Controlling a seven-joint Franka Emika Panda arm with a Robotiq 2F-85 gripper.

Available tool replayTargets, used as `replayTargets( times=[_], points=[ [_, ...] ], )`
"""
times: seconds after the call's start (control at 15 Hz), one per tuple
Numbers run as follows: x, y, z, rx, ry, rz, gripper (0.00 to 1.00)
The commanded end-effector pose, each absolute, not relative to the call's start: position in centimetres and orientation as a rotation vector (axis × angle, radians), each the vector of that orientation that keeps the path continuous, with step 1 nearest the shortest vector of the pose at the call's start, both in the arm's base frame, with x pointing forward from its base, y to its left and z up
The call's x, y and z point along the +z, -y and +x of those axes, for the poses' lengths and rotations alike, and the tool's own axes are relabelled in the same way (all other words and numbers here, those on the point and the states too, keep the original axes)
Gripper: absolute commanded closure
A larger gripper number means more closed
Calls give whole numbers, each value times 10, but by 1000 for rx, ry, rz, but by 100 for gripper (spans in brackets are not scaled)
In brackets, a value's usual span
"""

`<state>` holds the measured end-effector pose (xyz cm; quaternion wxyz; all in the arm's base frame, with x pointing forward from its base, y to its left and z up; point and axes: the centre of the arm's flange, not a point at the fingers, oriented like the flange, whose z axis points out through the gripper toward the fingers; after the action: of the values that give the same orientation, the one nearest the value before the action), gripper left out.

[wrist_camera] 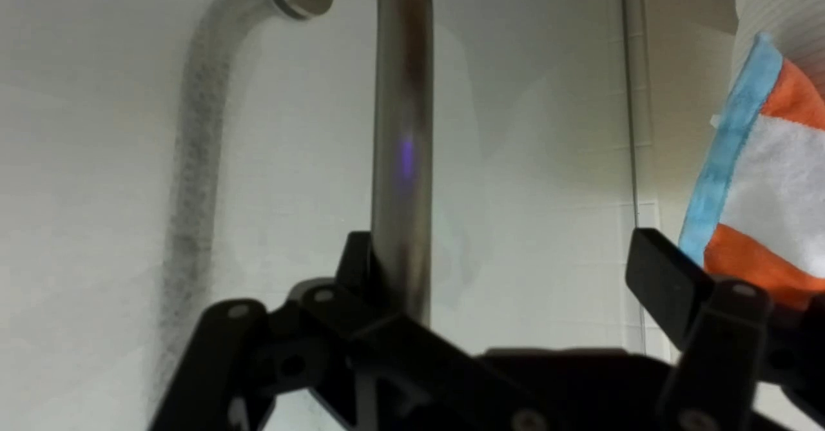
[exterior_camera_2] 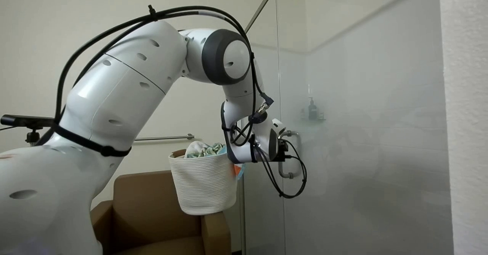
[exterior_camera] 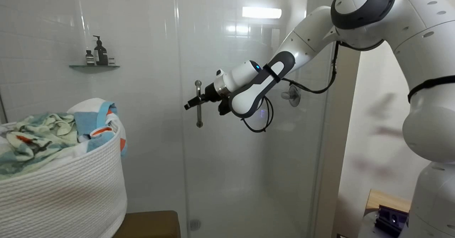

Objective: Open the shower door

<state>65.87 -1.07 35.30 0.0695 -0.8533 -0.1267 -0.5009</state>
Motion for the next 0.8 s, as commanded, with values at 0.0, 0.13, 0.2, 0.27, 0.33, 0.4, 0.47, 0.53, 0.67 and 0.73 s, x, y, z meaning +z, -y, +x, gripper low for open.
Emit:
replayTargets(
  times=[0.0, 0.13, 0.2, 0.27, 0.33, 0.4, 0.47, 0.53, 0.67, 0.73],
  points=[
    [346, -14, 658, -1492, 436, -2515, 0],
    [348, -17, 658, -1424, 432, -2520, 0],
    [349, -17, 656, -1373, 440, -2518, 0],
    [350, -16, 654, -1357, 451, -2521, 0],
    [352, -14, 653, -1325, 460, -2520, 0],
    [355, -13, 653, -1299, 469, -2521, 0],
    [360, -10, 653, -1266, 478, -2517, 0],
    [361, -9, 650, -1243, 487, -2510, 0],
    [365, -7, 648, -1198, 505, -2497, 0],
    [364, -5, 647, -1181, 522, -2487, 0]
  ],
)
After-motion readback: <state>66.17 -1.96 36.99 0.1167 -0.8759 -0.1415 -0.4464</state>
